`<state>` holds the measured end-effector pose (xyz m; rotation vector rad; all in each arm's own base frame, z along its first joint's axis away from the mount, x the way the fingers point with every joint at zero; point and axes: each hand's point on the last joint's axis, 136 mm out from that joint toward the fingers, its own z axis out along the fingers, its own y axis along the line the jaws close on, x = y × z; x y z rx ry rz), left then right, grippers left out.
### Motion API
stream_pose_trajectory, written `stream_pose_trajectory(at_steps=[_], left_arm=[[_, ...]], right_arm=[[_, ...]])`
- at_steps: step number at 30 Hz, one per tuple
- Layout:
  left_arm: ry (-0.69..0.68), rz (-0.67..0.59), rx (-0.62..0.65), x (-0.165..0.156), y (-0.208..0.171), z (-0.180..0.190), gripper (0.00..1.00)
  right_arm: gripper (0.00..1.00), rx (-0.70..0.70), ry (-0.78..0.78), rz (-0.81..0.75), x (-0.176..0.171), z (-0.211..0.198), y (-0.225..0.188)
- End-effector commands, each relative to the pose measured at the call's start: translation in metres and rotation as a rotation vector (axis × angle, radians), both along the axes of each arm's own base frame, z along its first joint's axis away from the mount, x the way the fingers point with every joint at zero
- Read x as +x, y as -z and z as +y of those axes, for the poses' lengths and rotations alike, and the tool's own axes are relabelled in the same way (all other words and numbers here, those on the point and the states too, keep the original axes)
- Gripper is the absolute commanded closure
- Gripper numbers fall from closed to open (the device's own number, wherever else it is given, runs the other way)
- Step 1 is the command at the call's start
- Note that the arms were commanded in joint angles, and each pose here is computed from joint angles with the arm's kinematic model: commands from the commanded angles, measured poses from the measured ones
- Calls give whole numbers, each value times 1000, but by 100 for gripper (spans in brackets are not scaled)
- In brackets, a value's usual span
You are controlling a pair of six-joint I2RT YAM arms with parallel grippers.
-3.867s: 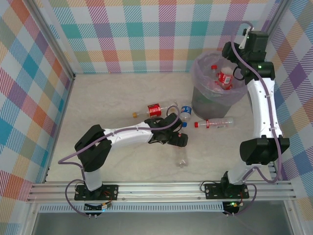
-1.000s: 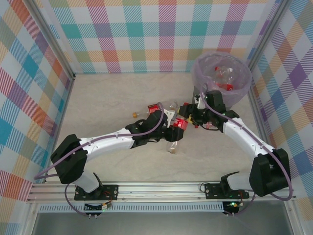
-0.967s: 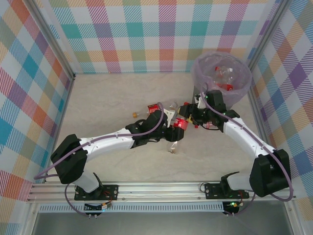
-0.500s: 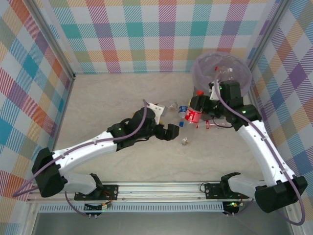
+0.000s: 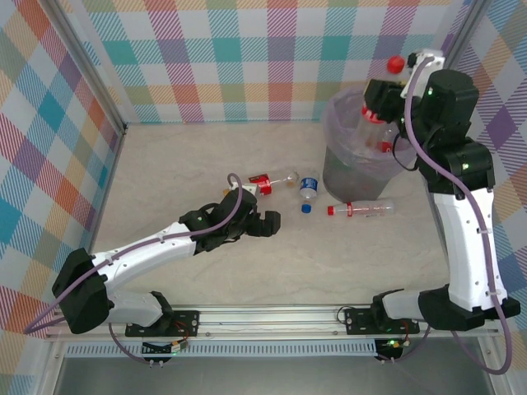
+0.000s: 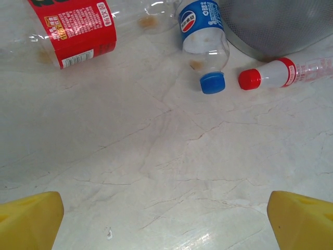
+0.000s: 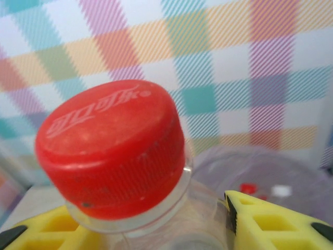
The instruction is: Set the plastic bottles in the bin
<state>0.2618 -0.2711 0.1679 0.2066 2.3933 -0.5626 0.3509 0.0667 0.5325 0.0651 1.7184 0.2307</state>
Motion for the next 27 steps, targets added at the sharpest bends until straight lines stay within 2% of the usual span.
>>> stream_pose_trajectory(at_steps=[1,6,12,16,19,27], left_arm=[[-63,-12,0,3,-7,12,0],[-79,-30,13,5,-7,17,0],[-66,-31,19,8,-8,12,0],[-76,-33,5,8,-6,12,0],[-84,-31,10,8,-2,15,0],[-79,-33,28,8,0,16,0]], right_arm=[[62,-50,174,-120,17,-36,-28],[62,10,204,-116,56,-56,-13],[62,74,68,-118,98,-33,5],[61,76,41,-96,122,-27,16],[61,74,23,-84,134,-22,19],[59,30,36,98,148,-23,69]])
